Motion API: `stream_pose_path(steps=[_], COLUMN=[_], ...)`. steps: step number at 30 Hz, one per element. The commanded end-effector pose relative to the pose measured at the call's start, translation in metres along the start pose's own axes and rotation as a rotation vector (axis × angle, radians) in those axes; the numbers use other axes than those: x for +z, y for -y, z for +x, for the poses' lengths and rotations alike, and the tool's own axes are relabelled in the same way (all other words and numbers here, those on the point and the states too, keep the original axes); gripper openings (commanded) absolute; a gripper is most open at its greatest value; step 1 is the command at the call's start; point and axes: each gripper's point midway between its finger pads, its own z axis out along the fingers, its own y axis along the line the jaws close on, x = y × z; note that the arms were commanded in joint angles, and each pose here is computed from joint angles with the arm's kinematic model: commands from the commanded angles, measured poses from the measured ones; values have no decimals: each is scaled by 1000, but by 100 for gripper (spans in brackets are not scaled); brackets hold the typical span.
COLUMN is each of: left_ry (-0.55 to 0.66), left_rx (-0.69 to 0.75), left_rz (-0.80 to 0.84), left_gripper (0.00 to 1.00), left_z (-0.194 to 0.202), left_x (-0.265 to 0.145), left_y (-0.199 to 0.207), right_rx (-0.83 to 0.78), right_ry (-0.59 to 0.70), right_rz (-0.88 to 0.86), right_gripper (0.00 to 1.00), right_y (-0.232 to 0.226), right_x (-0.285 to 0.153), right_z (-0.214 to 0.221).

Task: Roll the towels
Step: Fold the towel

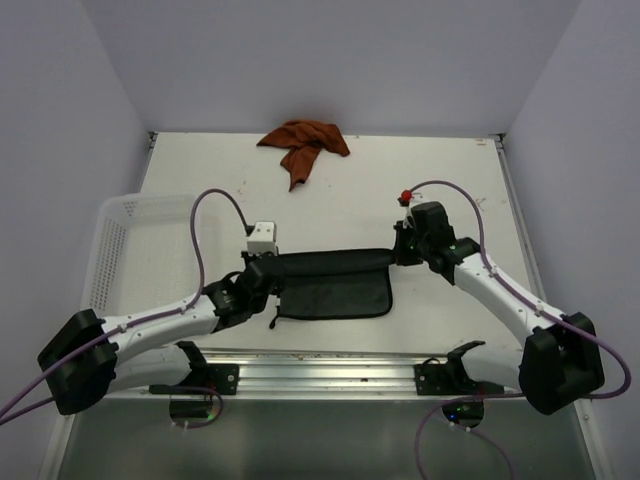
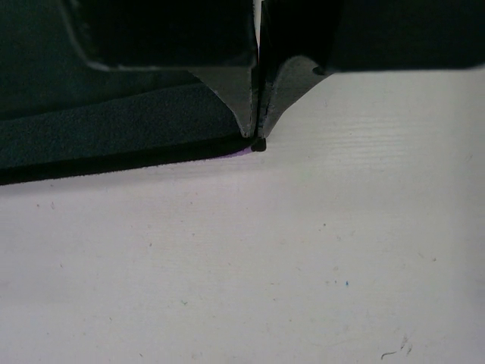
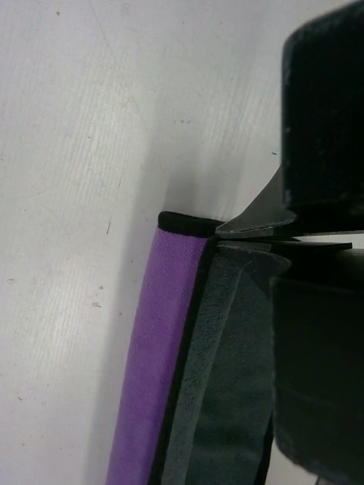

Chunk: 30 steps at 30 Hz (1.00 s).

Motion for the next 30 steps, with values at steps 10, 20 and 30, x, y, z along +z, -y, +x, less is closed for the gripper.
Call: stream_pose_path(steps=[10, 20, 30], left_ry=[-1, -32, -51], left_rx=[-33, -20, -3], left_rz=[-30, 1, 7], left_gripper=[0, 0, 0], left_z=[9, 23, 38], left_x=[-15, -25, -33], left_y=[-15, -9, -9], right_rx=[59, 74, 86], right_ry=[-10, -45, -84], right_rz=[-10, -7, -19], right_gripper=[0, 0, 0], right_y=[-2, 2, 1], right_x=[-18, -22, -18], right_z=[29, 48, 72])
